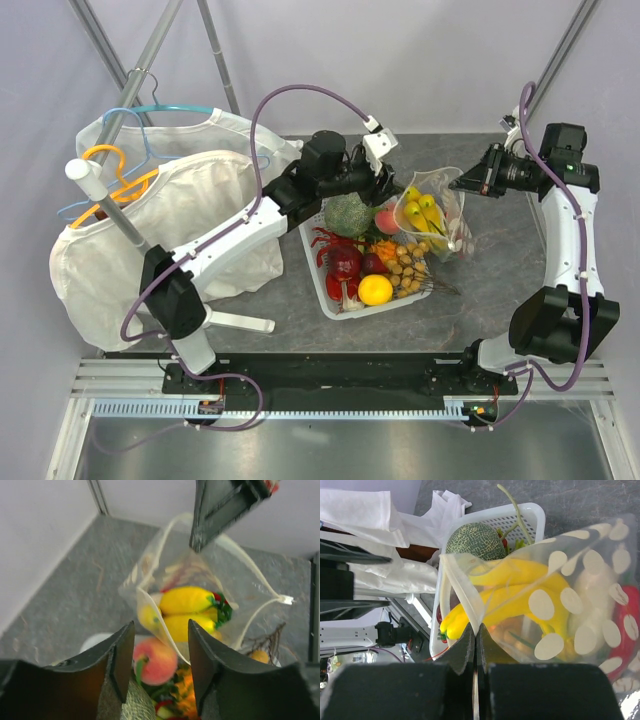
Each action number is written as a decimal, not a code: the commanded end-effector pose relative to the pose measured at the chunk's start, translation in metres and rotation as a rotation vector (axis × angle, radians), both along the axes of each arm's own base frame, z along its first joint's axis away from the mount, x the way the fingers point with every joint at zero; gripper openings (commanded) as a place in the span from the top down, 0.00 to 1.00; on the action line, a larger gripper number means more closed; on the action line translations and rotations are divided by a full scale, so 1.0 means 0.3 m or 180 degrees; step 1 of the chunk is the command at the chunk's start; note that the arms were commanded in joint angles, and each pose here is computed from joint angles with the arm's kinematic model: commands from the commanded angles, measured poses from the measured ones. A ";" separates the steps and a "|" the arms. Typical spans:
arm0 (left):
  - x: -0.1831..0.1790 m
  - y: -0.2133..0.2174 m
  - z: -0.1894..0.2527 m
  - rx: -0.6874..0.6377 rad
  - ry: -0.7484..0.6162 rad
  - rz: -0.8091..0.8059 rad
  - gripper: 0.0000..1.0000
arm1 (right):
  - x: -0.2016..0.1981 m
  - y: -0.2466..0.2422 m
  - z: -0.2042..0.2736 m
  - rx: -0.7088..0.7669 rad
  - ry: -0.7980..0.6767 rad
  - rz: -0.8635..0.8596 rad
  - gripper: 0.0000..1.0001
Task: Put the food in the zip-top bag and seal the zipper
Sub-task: Adjust the zipper food storage bag at the center of the board.
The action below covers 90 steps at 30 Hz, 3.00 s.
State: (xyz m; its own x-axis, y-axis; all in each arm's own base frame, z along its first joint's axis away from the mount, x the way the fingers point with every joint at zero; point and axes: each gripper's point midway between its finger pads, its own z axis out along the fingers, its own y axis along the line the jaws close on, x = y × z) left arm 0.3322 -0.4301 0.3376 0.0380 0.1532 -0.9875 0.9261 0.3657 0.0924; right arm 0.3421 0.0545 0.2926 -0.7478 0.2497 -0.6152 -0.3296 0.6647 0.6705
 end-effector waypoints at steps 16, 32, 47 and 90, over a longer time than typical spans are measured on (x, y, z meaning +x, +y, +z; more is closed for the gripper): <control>-0.114 -0.010 -0.187 0.0269 0.1686 0.0139 0.55 | 0.000 0.010 0.099 0.0005 -0.0292 0.0083 1.00; -0.105 -0.077 -0.259 0.0252 0.2297 0.0193 0.86 | 0.000 0.007 0.090 0.0012 -0.0265 0.0073 1.00; -0.058 -0.147 -0.118 -0.0240 0.3044 -0.0112 0.98 | 0.024 -0.051 -0.083 -0.0327 0.0017 -0.0103 1.00; -0.007 -0.064 0.008 -0.0111 0.0788 -0.0402 0.28 | 0.105 -0.064 -0.105 -0.0445 -0.0061 0.0027 1.00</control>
